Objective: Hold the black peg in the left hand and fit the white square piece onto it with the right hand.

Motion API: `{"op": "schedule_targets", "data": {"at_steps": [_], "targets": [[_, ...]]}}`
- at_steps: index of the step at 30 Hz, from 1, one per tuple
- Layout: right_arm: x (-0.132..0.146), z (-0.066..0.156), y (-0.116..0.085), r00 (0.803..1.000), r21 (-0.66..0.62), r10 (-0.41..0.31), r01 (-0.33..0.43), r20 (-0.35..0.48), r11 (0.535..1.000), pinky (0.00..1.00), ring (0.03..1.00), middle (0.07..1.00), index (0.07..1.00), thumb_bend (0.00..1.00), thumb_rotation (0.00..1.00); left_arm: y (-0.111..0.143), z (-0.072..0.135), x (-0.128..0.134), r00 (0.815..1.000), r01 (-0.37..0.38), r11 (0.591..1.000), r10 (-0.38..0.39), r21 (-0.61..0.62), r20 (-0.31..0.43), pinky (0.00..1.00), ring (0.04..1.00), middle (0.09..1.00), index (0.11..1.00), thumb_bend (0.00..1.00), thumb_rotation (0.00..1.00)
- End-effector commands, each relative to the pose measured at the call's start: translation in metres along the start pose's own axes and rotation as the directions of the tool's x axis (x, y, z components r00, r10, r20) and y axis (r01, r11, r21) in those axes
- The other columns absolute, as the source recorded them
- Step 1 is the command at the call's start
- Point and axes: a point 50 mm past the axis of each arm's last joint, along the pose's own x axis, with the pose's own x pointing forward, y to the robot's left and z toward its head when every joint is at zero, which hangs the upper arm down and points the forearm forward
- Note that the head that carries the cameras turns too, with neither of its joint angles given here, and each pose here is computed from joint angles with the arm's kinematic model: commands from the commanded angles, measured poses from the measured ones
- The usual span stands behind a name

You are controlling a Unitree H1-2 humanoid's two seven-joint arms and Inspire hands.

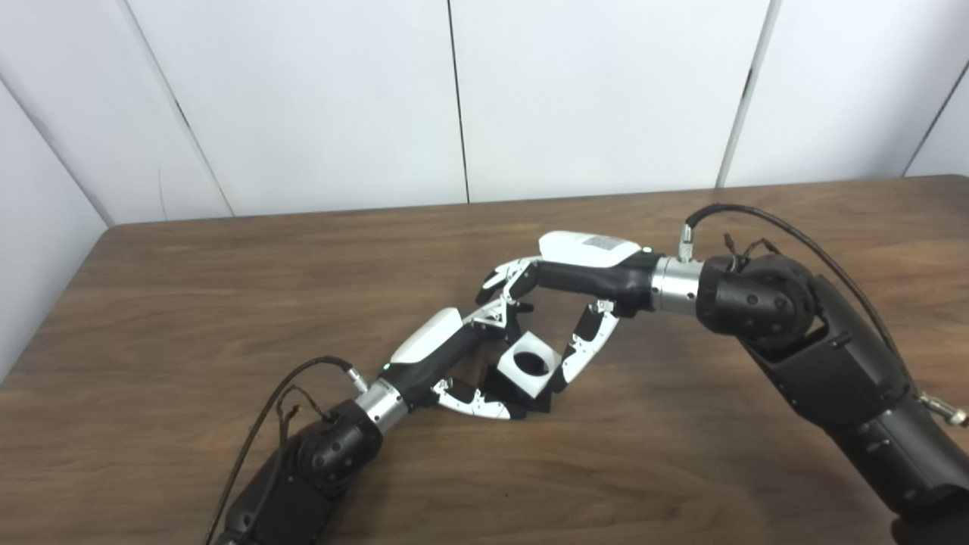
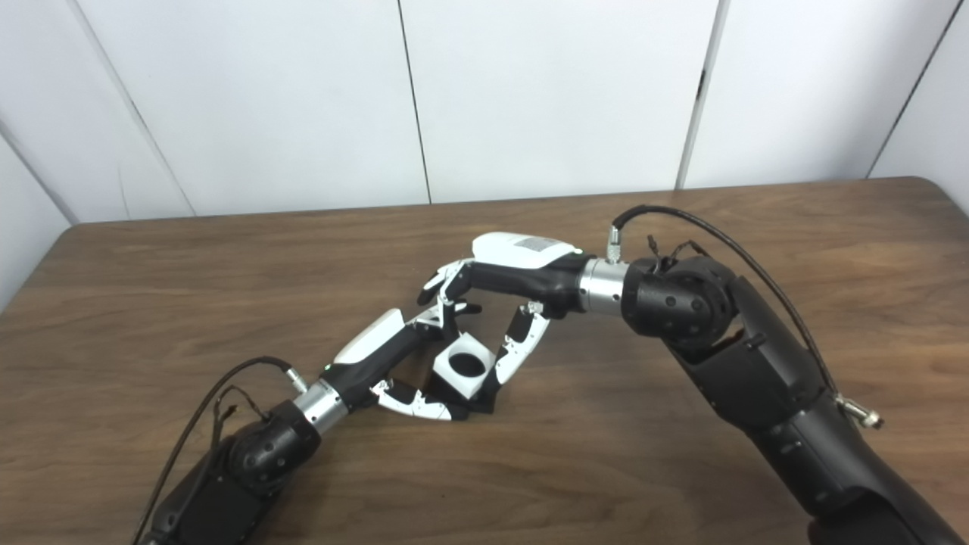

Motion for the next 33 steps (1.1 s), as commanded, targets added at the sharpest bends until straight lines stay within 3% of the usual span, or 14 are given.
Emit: {"op": "schedule_targets", "data": {"at_steps": [1, 17, 33], "targets": [[0.001, 0.006, -0.021, 0.998, -0.042, -0.047, 0.048, 0.031, 0.998, 0.84, 0.905, 0.84, 0.478, 0.52, 0.14, -0.045, -0.018, -0.02, 0.975, 0.177, 0.984, -0.175, -0.001, -0.137, 0.92, 0.985, 0.941, 0.495, 0.52, 0.08], [0.008, -0.005, -0.021, 0.996, -0.02, -0.084, 0.084, -0.003, 0.996, 0.85, 0.913, 0.848, 0.479, 0.52, 0.14, -0.046, -0.016, -0.017, 0.975, 0.178, 0.984, -0.177, -0.004, -0.137, 0.92, 0.985, 0.943, 0.495, 0.52, 0.08], [0.023, 0.007, -0.024, 0.994, -0.006, -0.101, 0.101, 0.036, 0.995, 0.86, 0.915, 0.849, 0.479, 0.52, 0.14, -0.049, -0.013, -0.013, 0.975, 0.18, 0.984, -0.179, -0.005, -0.133, 0.9, 0.979, 0.936, 0.494, 0.52, 0.08]]}}
